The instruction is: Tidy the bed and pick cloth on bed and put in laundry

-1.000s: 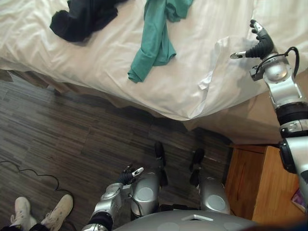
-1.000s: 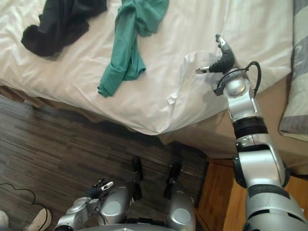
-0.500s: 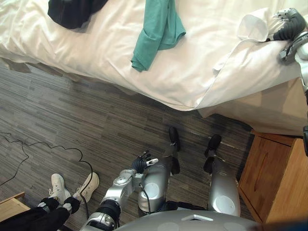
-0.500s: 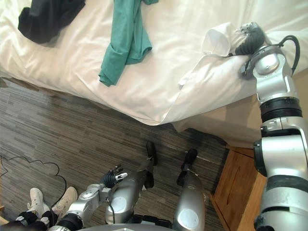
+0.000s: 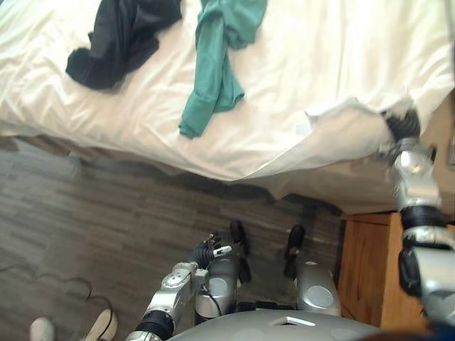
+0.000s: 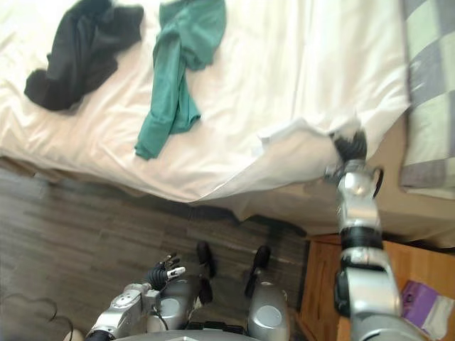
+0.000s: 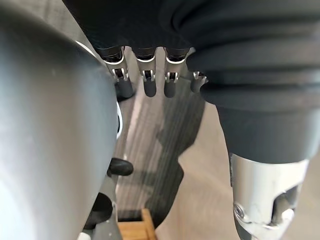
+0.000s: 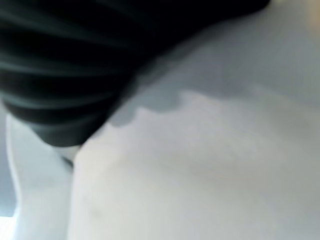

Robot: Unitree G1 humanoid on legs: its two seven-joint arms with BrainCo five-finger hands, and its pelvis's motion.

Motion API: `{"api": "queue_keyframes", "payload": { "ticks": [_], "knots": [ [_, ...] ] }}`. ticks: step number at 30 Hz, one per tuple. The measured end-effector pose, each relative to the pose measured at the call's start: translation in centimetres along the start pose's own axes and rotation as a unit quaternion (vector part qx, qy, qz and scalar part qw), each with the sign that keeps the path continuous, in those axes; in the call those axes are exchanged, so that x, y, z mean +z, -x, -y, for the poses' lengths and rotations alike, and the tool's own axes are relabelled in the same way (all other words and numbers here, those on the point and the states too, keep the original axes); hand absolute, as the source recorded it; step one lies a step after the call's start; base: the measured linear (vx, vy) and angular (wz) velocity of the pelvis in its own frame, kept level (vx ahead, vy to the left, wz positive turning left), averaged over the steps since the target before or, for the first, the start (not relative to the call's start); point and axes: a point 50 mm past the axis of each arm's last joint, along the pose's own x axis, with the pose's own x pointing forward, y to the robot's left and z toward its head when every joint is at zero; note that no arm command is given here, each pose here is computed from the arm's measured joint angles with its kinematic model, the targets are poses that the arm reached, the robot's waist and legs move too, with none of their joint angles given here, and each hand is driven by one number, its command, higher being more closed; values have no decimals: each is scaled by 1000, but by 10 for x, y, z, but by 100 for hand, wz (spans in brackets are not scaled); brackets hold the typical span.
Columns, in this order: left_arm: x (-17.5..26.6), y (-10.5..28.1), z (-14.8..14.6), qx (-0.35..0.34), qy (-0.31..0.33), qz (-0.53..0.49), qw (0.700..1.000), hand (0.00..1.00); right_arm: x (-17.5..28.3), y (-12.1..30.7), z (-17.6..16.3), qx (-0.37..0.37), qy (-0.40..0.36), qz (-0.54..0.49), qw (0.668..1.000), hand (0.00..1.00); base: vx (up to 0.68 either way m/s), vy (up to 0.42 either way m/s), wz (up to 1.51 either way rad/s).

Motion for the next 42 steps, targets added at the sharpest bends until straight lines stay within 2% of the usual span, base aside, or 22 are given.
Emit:
{"api": "queue_keyframes", "payload": {
  "ticks": [3, 6, 9, 14, 18, 20, 22, 23, 26, 28, 29, 31, 33, 36, 38, 39, 41, 42],
  "knots": [
    [-21, 3, -1, 20, 30, -29, 999, 0, -56, 32, 8, -47, -67, -83, 993, 0, 127, -52, -26],
    [-33, 5, -3, 36, 34, -46, 998, 0, -91, 55, 18, -99, -119, -144, 977, 0, 86, -33, -11],
    [-39, 8, -9, 51, 47, -53, 996, 0, -112, 69, 31, -156, -168, -179, 957, 0, 59, -30, -9],
    [-45, 10, -14, 70, 66, -61, 993, 0, -127, 84, 42, -260, -208, -211, 919, 0, 60, -32, 4],
    [-48, 12, -17, 80, 84, -63, 991, 0, -139, 101, 69, -370, -204, -242, 874, 0, 41, -15, -5],
    [-52, 14, -17, 82, 89, -70, 990, 0, -138, 114, 96, -441, -181, -232, 848, 0, 22, -12, -10],
    [-54, 15, -18, 83, 89, -73, 990, 0, -126, 111, 109, -460, -154, -206, 850, 0, 28, -13, -10],
    [-56, 16, -18, 84, 88, -76, 990, 0, -105, 101, 120, -460, -129, -160, 864, 0, 18, -11, -8],
    [-57, 17, -18, 84, 88, -78, 990, 0, -60, 77, 129, -437, -91, -66, 893, 0, 7, -6, -3],
    [-60, 18, -18, 85, 89, -80, 989, 0, -35, 60, 122, -402, -87, -20, 911, 0, 0, 0, 0],
    [-60, 19, -19, 86, 88, -81, 989, 0, -21, 50, 112, -372, -93, 4, 923, 100, 0, 0, 0],
    [-60, 19, -19, 86, 87, -81, 989, 0, -6, 37, 94, -320, -93, 28, 942, 100, 0, 0, 0],
    [-61, 19, -19, 89, 86, -82, 989, 0, 10, 21, 62, -229, -114, 50, 965, 100, 7, -10, 4],
    [-60, 20, -21, 91, 84, -82, 989, 0, 30, 8, 29, -127, -167, 70, 975, 100, 9, -13, 11],
    [-60, 20, -23, 92, 81, -81, 989, 0, 51, -4, 0, -30, -243, 84, 966, 100, 3, -16, 18],
    [-59, 20, -24, 92, 79, -81, 989, 0, 57, -7, -5, -11, -267, 88, 960, 100, -13, -8, 39],
    [-53, 17, -23, 85, 78, -72, 991, 0, 95, -18, -20, 54, -346, 130, 928, 100, -35, 11, 38],
    [-49, 15, -22, 80, 75, -68, 992, 0, 109, -21, -22, 71, -360, 148, 919, 100, -75, 38, 17]
  ]
}}
